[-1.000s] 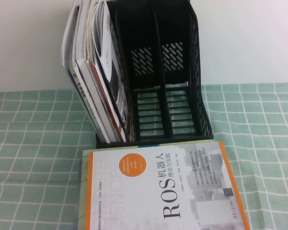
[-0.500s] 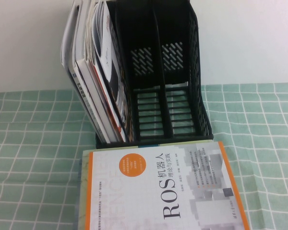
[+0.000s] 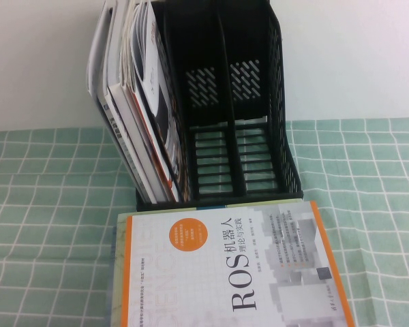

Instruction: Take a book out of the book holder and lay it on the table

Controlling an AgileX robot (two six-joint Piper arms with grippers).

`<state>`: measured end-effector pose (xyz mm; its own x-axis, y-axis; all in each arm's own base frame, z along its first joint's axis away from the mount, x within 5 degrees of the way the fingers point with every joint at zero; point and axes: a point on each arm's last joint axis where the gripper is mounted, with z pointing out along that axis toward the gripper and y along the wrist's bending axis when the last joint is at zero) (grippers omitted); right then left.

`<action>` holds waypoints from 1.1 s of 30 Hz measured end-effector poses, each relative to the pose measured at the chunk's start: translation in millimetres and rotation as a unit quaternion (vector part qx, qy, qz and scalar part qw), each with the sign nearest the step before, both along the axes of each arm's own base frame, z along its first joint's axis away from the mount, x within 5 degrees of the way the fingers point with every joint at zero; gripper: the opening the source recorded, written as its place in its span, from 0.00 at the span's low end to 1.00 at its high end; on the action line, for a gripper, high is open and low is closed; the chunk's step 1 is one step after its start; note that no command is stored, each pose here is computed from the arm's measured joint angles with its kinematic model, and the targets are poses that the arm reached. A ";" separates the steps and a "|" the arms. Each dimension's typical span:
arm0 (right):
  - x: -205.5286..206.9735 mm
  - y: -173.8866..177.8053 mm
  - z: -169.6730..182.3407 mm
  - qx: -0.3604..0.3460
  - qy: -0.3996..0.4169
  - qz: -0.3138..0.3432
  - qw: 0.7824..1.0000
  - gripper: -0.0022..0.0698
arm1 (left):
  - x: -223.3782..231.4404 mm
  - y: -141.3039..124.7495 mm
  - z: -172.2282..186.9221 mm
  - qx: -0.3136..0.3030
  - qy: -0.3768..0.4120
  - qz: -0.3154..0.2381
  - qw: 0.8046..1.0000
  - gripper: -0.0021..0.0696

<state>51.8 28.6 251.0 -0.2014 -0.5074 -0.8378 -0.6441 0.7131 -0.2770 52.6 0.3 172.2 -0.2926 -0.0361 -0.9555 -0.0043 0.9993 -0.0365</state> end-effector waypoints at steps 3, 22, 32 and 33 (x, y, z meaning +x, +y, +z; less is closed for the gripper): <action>0.0 0.0 0.0 0.000 0.000 0.000 1.000 0.03 | -0.3 -0.1 -0.2 -0.002 0.004 0.000 1.000 0.03; 0.0 0.0 0.0 0.000 0.000 0.000 1.000 0.03 | -0.4 -0.2 -0.4 -0.004 0.005 0.000 1.000 0.03; 0.0 0.0 0.0 0.000 0.000 0.000 1.000 0.03 | -0.4 -0.2 -0.4 -0.004 0.005 0.000 1.000 0.03; 0.0 0.0 0.0 0.000 0.000 0.000 1.000 0.03 | -0.4 -0.2 -0.4 -0.004 0.005 0.000 1.000 0.03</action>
<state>51.8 28.6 251.0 -0.2014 -0.5074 -0.8378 -0.6441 0.7131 -0.2770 52.2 0.0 171.8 -0.3025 -0.0443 -0.9521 -0.0048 0.9990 -0.0450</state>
